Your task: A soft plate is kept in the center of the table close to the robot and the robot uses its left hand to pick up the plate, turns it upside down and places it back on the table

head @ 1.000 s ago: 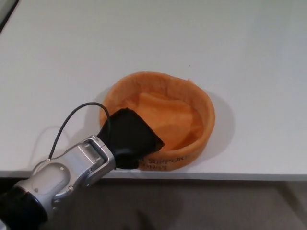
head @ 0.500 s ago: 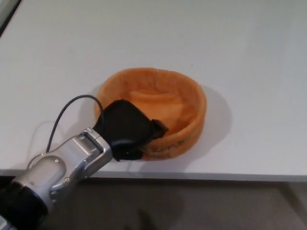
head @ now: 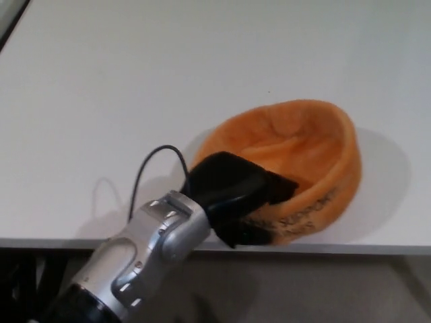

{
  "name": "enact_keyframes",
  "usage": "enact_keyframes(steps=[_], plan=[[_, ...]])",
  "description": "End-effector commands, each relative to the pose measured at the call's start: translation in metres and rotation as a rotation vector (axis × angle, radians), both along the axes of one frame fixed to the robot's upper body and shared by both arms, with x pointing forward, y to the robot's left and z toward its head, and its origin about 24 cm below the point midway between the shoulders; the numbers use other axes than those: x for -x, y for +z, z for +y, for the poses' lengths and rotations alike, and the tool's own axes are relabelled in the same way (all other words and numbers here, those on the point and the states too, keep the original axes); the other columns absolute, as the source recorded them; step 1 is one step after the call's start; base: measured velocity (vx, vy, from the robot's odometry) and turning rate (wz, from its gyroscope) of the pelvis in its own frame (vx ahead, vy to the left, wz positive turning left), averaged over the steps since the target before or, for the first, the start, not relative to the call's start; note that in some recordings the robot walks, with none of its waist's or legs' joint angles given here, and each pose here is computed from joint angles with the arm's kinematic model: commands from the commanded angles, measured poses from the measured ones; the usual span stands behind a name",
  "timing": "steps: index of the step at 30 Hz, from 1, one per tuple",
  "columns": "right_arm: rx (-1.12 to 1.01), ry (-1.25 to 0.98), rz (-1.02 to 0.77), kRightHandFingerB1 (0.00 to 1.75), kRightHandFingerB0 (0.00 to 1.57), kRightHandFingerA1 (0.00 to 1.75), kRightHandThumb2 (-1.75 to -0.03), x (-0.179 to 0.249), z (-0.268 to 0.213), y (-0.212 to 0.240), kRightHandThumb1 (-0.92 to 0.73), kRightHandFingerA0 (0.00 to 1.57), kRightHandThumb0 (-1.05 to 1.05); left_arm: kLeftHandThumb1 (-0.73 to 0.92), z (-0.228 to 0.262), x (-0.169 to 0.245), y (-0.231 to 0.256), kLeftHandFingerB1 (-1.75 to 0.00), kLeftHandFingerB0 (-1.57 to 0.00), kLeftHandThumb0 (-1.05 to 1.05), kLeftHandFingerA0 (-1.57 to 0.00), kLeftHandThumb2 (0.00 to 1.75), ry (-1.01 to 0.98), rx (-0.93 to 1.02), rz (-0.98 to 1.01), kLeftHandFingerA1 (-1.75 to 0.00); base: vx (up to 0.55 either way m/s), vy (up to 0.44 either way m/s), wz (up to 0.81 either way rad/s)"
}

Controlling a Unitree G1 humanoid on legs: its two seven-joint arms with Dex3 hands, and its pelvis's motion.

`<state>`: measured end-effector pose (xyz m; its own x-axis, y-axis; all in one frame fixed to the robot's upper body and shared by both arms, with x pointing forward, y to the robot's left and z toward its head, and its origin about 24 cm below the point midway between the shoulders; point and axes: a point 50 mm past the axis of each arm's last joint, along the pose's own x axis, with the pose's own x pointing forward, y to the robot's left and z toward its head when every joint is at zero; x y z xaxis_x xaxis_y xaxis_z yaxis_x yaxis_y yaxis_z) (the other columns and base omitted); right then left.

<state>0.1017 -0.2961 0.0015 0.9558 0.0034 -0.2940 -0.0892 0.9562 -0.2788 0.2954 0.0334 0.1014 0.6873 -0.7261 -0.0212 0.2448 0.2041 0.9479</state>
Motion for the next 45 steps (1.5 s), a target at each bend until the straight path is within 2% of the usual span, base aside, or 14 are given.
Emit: enact_keyframes(steps=[1,4,6,7,9,10,11,15,16,22,26,34,41,45], plan=[[0.020,0.008,0.017,0.45,0.25,0.55,-0.93,-0.001,-0.005,0.003,-0.65,0.55,-0.69,0.64,-0.016,0.011,0.011,-1.75,-0.72,-0.32,-0.94,0.59,-0.125,0.290,0.636,-1.75,0.00,0.000,0.00],[0.023,0.003,0.021,0.47,0.26,0.57,-0.93,-0.003,-0.006,0.004,-0.59,0.57,-0.61,0.64,-0.023,0.015,0.023,-1.75,-0.73,-0.42,-0.97,0.59,-0.169,0.449,0.752,-1.75,0.00,0.000,0.00],[0.017,0.001,0.028,0.44,0.24,0.54,-0.93,-0.003,-0.006,0.004,-0.64,0.56,-0.70,0.63,-0.026,0.015,0.029,-1.75,-0.73,-0.41,-0.97,0.59,-0.200,0.574,0.826,-1.75,0.00,0.000,0.00],[0.007,-0.003,0.034,0.46,0.25,0.57,-0.94,-0.003,-0.007,0.004,-0.60,0.57,-0.69,0.62,-0.029,0.014,0.041,-1.75,-0.73,-0.38,-0.93,0.59,-0.224,0.789,0.896,-1.75,0.00,0.000,0.00],[-0.004,0.000,0.026,0.46,0.25,0.57,-0.93,-0.005,-0.006,0.004,-0.59,0.56,-0.69,0.62,-0.029,0.012,0.049,-1.75,-0.73,-0.40,-0.93,0.59,-0.243,0.897,0.919,-1.75,0.00,0.000,0.00],[0.004,0.006,0.024,0.33,0.31,0.44,-0.63,-0.005,-0.006,0.005,-0.72,0.63,-0.63,0.60,-0.029,0.009,0.055,-1.75,-0.75,-0.40,-0.93,0.58,-0.254,1.023,0.993,-1.75,0.00,0.000,0.00],[0.006,0.008,0.028,0.33,0.31,0.44,-0.63,-0.006,-0.005,0.005,-0.72,0.63,-0.62,0.58,-0.028,0.008,0.060,-1.75,-0.74,-0.37,-0.94,0.57,-0.252,1.120,1.038,-1.75,0.00,0.000,0.00],[0.015,0.011,0.024,0.34,0.31,0.45,-0.62,-0.006,-0.006,0.005,-0.71,0.63,-0.63,0.58,-0.026,0.006,0.069,-1.75,-0.71,-0.34,-0.97,0.57,-0.318,1.489,1.151,-1.75,0.00,0.000,0.00],[0.021,0.012,0.022,0.47,0.25,0.58,-0.93,-0.006,-0.008,0.005,-0.58,0.56,-0.63,0.58,-0.026,0.004,0.070,-1.75,-0.71,-0.33,-0.98,0.60,-0.334,1.611,1.176,-1.75,0.00,0.000,0.00],[0.027,0.008,0.024,0.45,0.25,0.55,-0.92,-0.009,-0.008,0.006,-0.62,0.56,-0.68,0.56,-0.011,-0.005,0.079,-1.75,-0.67,-0.28,-0.87,0.66,-0.455,2.048,1.168,-1.75,0.00,0.000,0.00],[0.017,0.002,0.027,0.45,0.25,0.55,-0.92,-0.008,-0.009,0.005,-0.62,0.57,-0.69,0.55,0.016,-0.014,0.057,-1.75,-0.67,-0.27,-0.92,0.78,-0.398,2.378,1.074,-1.75,0.00,0.000,0.00],[0.012,0.001,0.032,0.44,0.24,0.54,-0.91,-0.006,-0.008,0.004,-0.63,0.57,-0.69,0.57,0.058,-0.017,-0.010,-1.75,-0.67,-0.25,-0.95,0.77,-0.037,2.742,0.951,-1.75,0.00,0.000,0.00],[0.019,0.002,0.030,0.44,0.24,0.55,-0.91,-0.007,-0.007,0.004,-0.61,0.56,-0.68,0.60,0.079,-0.013,-0.049,-1.75,-0.54,-0.24,-0.97,0.69,0.267,2.842,0.900,-1.75,0.00,0.000,0.00],[0.020,0.006,0.031,0.44,0.24,0.54,-0.91,-0.009,-0.007,0.005,-0.62,0.57,-0.69,0.57,0.089,-0.011,-0.063,-1.75,-0.60,-0.25,-0.98,0.72,0.390,2.854,0.879,-1.75,0.00,0.000,0.00]])
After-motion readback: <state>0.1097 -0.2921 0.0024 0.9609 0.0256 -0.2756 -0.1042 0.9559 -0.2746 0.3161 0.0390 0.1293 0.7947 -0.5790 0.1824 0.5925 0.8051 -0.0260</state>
